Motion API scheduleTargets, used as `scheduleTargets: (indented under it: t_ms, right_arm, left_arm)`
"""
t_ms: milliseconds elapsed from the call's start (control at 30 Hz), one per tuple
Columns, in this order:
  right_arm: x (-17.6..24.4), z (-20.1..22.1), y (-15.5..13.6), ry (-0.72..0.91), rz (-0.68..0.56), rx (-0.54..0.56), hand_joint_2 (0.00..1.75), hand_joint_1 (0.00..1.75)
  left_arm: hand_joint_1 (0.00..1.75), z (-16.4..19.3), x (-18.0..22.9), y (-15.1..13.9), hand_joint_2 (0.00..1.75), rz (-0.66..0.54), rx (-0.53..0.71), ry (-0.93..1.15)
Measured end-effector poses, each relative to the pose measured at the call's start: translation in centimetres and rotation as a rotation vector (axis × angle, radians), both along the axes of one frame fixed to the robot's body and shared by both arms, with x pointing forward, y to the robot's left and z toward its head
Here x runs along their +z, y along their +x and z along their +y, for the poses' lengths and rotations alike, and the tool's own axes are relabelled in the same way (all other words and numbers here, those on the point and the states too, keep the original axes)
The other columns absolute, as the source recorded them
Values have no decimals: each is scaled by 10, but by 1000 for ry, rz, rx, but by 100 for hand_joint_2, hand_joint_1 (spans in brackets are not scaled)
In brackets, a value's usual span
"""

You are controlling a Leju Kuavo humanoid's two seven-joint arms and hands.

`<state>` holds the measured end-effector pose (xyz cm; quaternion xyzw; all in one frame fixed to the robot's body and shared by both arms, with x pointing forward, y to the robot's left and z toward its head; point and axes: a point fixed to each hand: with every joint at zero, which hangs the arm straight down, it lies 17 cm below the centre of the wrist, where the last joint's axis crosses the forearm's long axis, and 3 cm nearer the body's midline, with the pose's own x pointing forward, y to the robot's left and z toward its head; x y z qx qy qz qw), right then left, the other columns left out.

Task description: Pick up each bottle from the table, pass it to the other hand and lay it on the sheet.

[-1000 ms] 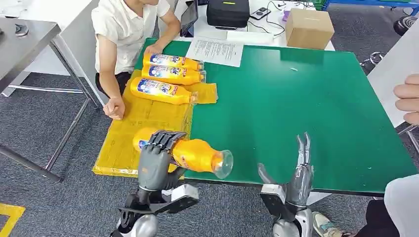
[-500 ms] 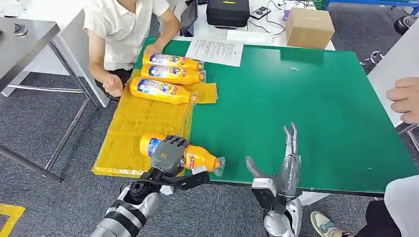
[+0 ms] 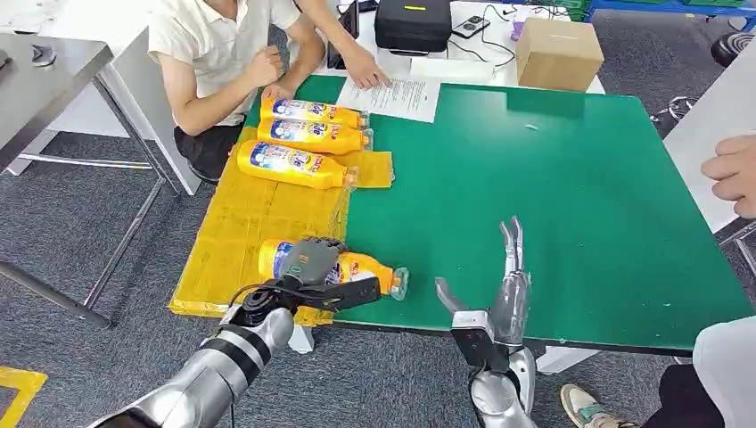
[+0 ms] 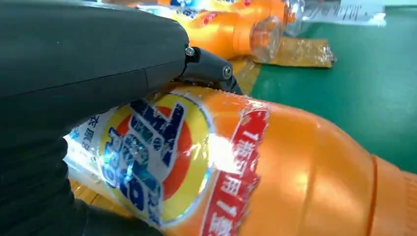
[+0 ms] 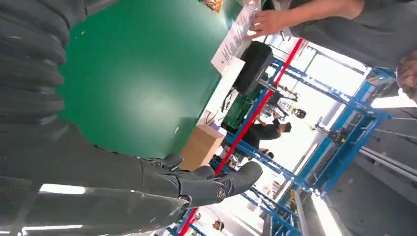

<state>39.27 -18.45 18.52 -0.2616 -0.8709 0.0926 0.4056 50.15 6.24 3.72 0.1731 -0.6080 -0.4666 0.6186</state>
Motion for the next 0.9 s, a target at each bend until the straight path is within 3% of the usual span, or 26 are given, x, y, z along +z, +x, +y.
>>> scheduleTargets:
  t_ms: [200,533,900]
  right_arm:
    - [-6,2,4,-6,14,11,175,0]
    - [-14,3,7,-8,37,19,175,0]
    - [-17,3,7,-16,43,20,175,0]
  left_arm:
    - [0,-3,-3,4,175,63,-6,-33]
    - [0,-14,-2,2,175,127,-42,-111]
    - [0,-23,6,1,175,102,-67,-141]
